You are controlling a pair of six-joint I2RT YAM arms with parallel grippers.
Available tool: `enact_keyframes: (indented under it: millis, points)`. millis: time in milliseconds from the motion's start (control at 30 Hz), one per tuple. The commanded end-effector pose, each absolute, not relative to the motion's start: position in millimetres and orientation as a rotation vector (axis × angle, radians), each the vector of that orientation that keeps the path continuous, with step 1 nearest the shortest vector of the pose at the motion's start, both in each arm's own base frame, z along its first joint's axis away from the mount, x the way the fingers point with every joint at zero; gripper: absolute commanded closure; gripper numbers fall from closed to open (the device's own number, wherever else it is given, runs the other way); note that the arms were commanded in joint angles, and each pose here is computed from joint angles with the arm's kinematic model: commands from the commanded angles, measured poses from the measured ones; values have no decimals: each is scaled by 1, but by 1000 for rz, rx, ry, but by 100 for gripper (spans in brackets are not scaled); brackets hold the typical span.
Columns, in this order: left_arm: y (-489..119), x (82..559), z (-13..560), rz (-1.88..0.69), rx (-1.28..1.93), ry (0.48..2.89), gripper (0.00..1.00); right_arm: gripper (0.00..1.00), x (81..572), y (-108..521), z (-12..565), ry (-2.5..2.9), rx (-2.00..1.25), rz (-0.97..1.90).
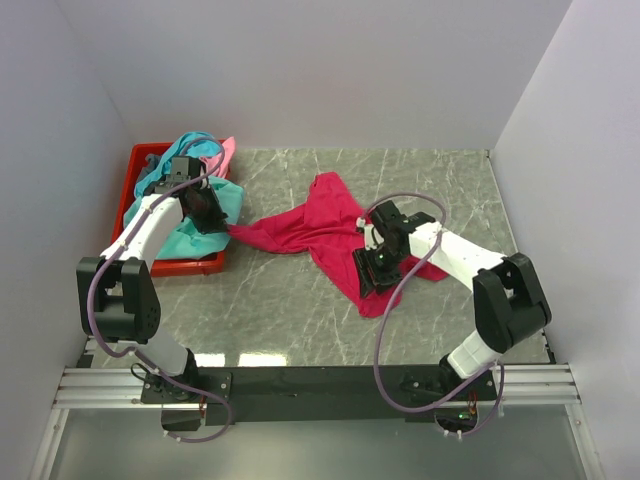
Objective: Fold and stack the t-shirts
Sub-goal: Flatten the tshirt out
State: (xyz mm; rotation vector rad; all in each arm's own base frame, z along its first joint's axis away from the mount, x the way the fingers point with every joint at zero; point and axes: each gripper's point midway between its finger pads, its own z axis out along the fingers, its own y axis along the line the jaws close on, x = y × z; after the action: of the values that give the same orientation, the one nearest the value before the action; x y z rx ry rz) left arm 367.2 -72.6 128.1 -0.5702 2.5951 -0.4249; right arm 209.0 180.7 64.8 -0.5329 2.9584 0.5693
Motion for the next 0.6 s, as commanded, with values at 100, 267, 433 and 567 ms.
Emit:
enact_keyframes:
  millis: [100, 267, 433, 567]
  points:
    - [-73, 372, 127, -435, -560, 2597, 100, 42, 205, 187, 59, 2982, -629, 542]
    - [-74, 373, 125, -440, -568, 2601, 100, 42, 200, 185, 53, 3002, -653, 527]
    - [-74, 372, 121, -441, -566, 2611, 100, 43, 194, 184, 44, 3032, -675, 501]
    - [-75, 374, 121, -445, -557, 2614, 100, 50, 192, 183, 38, 3050, -649, 479]
